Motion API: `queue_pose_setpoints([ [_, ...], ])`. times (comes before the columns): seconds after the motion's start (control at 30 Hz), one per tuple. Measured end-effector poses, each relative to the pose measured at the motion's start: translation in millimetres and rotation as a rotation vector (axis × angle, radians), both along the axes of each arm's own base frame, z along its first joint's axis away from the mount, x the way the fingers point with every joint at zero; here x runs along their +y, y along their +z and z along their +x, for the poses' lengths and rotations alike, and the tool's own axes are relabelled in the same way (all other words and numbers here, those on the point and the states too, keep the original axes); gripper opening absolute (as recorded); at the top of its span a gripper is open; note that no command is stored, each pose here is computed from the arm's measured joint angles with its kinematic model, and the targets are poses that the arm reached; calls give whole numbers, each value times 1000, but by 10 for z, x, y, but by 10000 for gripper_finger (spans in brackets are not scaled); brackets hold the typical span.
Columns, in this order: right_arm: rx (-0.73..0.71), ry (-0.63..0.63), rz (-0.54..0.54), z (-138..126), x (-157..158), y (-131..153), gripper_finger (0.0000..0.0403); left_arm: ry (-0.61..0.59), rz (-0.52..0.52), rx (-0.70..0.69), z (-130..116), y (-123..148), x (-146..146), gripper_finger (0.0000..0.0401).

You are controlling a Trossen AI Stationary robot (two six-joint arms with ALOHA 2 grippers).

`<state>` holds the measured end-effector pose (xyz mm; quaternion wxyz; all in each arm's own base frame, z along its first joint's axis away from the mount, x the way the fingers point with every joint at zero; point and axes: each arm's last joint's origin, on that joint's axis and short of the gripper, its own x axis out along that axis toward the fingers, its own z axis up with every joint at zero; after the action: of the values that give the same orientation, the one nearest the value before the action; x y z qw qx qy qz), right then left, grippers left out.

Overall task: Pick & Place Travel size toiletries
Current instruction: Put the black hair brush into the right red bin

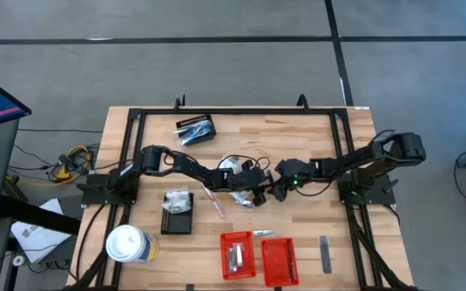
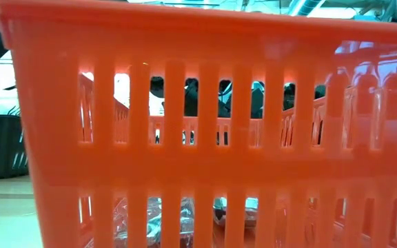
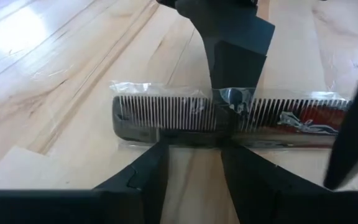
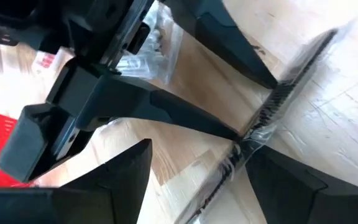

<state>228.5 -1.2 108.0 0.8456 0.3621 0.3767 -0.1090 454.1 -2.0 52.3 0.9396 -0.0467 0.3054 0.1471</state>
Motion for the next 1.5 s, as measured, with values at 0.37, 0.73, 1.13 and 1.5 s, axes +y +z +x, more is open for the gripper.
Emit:
queue_pose_setpoints([
  [0.37, 51, -48, 0, -38, -20, -39, 30, -1, 6, 1, 0, 0, 1, 145],
  [0.73, 52, -25, -11, -68, 30, 12, 7, -20, 215, 80, -148, 536, -234, 145],
  [1.13, -204, 52, 129, -220, 580, 589, 3, 208, 316, -40, -1072, 1257, -7, 145],
  [1.5, -49, 9, 289, -319, 1974, 1312, 1, 291, 270, -257, -1868, 1696, 142, 145],
])
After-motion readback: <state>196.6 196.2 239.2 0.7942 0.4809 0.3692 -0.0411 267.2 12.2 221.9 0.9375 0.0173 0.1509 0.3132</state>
